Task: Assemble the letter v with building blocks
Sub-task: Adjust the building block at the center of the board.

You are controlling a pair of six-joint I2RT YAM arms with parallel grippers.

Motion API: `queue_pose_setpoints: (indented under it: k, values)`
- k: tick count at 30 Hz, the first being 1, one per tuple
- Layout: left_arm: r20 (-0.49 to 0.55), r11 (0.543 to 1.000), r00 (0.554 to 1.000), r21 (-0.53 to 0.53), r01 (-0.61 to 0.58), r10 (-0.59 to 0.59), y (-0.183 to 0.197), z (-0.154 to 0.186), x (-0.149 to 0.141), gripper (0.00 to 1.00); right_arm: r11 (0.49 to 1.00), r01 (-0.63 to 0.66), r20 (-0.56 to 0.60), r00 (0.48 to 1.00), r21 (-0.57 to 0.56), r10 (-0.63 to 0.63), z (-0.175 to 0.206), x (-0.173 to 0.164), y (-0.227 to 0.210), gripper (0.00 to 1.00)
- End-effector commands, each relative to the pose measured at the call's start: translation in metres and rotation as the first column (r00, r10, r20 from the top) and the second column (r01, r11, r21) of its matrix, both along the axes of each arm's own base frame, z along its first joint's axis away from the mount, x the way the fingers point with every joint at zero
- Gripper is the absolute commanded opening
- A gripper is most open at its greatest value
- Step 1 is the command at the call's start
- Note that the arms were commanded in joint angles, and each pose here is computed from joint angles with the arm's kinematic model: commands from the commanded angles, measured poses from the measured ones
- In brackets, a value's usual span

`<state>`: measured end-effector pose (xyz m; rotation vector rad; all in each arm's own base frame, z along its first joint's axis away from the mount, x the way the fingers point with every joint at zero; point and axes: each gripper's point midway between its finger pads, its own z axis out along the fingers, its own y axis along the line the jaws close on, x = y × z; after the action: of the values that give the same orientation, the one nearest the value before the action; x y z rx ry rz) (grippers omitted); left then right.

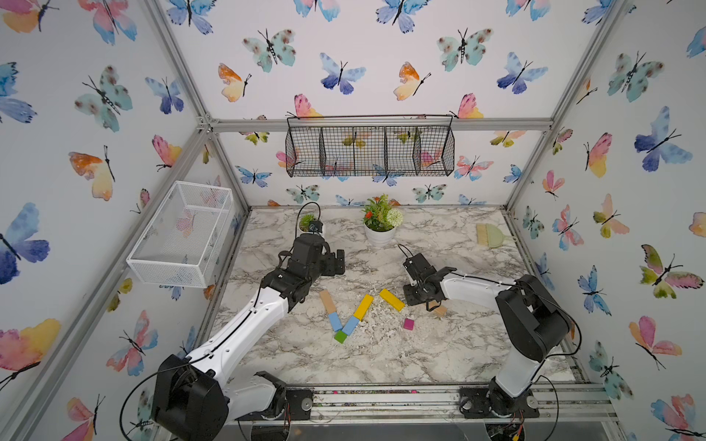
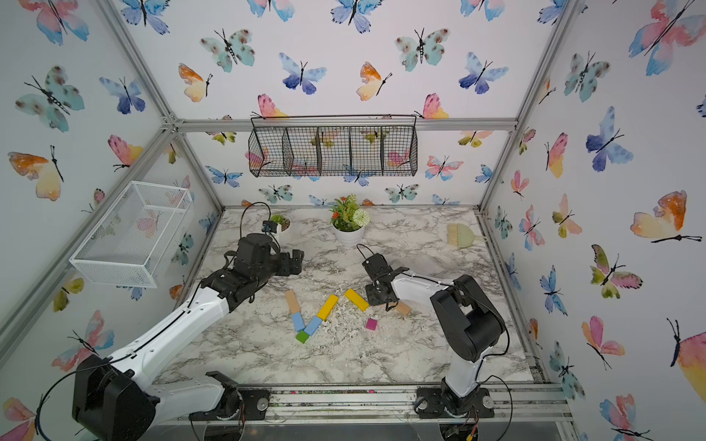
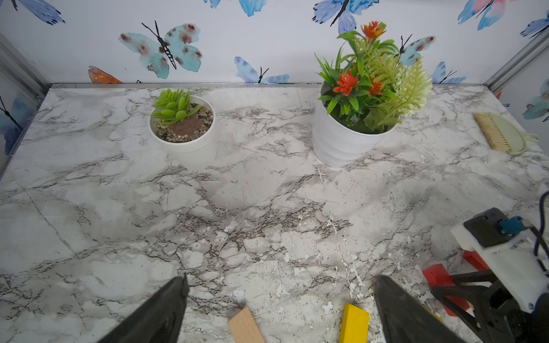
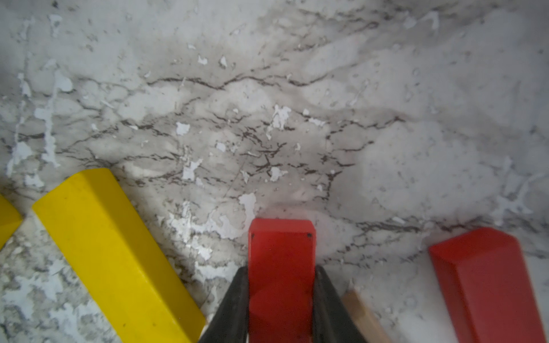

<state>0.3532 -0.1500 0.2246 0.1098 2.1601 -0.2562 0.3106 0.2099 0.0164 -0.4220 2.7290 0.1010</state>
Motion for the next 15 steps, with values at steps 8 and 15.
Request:
queue_pose_setpoints:
  k: [8,15]
  values:
    - [0.018,1.000,1.000,-0.023,0.012,-0.011,-0.001,0.006,-0.001,0.98,0.994,-0.063,-0.105,0.993,-0.087,0.053,-0.018,-0.045,-0.020,0.26]
    - [0.019,1.000,1.000,-0.023,0.012,-0.011,-0.001,0.006,-0.001,0.98,0.987,-0.119,-0.134,0.985,-0.110,0.104,-0.021,-0.062,-0.018,0.26]
